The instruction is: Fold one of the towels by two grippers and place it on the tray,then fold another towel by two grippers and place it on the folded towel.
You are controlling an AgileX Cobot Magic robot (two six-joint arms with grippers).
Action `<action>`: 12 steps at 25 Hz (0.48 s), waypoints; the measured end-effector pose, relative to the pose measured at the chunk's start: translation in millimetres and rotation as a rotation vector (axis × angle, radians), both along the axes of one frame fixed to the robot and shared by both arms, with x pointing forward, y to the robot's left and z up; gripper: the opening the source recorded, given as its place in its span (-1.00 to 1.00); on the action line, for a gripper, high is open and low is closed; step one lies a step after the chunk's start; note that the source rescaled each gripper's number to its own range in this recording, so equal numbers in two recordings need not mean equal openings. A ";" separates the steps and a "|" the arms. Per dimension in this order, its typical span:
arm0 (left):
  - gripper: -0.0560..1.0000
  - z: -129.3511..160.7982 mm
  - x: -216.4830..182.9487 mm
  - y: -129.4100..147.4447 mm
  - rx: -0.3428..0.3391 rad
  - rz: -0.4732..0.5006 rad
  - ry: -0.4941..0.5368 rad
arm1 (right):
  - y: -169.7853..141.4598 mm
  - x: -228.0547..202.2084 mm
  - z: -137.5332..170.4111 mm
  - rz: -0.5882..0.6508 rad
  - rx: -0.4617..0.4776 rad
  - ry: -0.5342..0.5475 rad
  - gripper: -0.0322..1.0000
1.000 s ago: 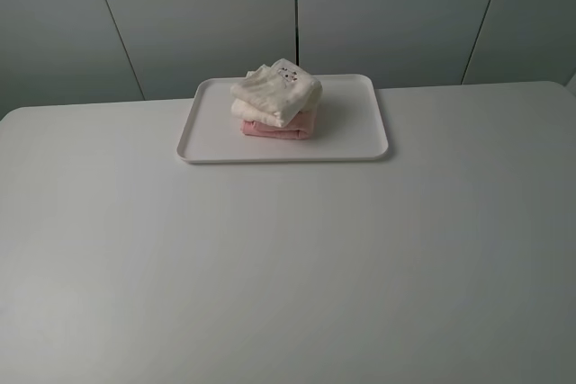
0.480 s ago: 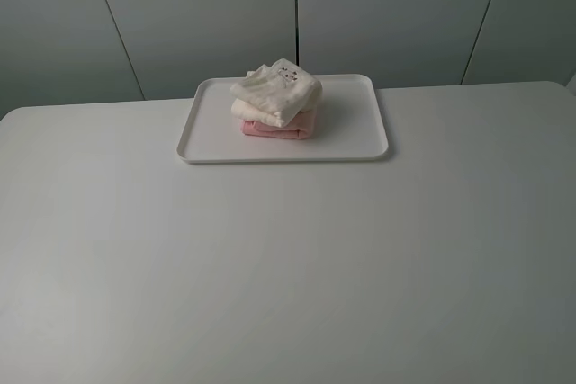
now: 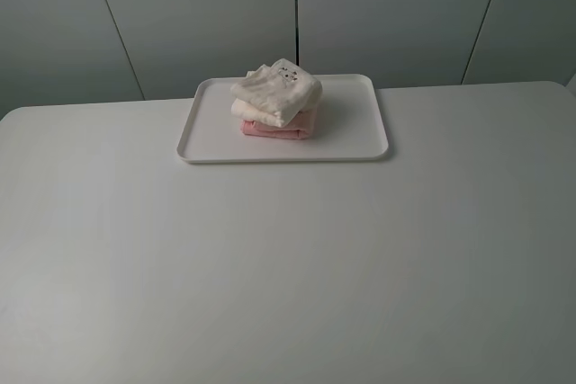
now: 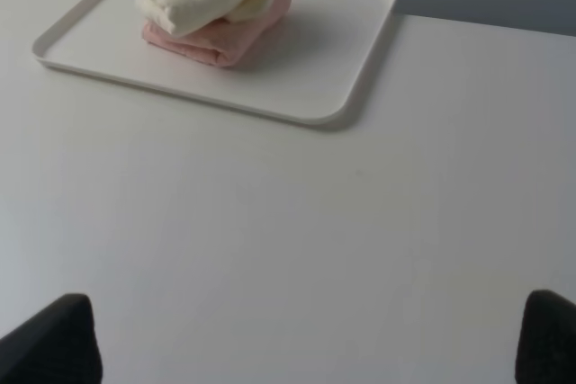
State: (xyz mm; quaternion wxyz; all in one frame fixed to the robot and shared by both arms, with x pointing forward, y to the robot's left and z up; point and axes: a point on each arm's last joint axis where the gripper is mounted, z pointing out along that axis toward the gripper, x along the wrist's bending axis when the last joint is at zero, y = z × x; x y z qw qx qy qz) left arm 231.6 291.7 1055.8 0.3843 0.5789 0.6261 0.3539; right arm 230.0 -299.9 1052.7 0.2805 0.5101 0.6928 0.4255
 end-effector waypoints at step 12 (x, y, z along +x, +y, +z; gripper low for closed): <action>0.97 0.0 0.0 0.0 0.003 -0.002 0.000 | 2.8 0.6 0.2 -0.323 -0.003 -0.003 1.00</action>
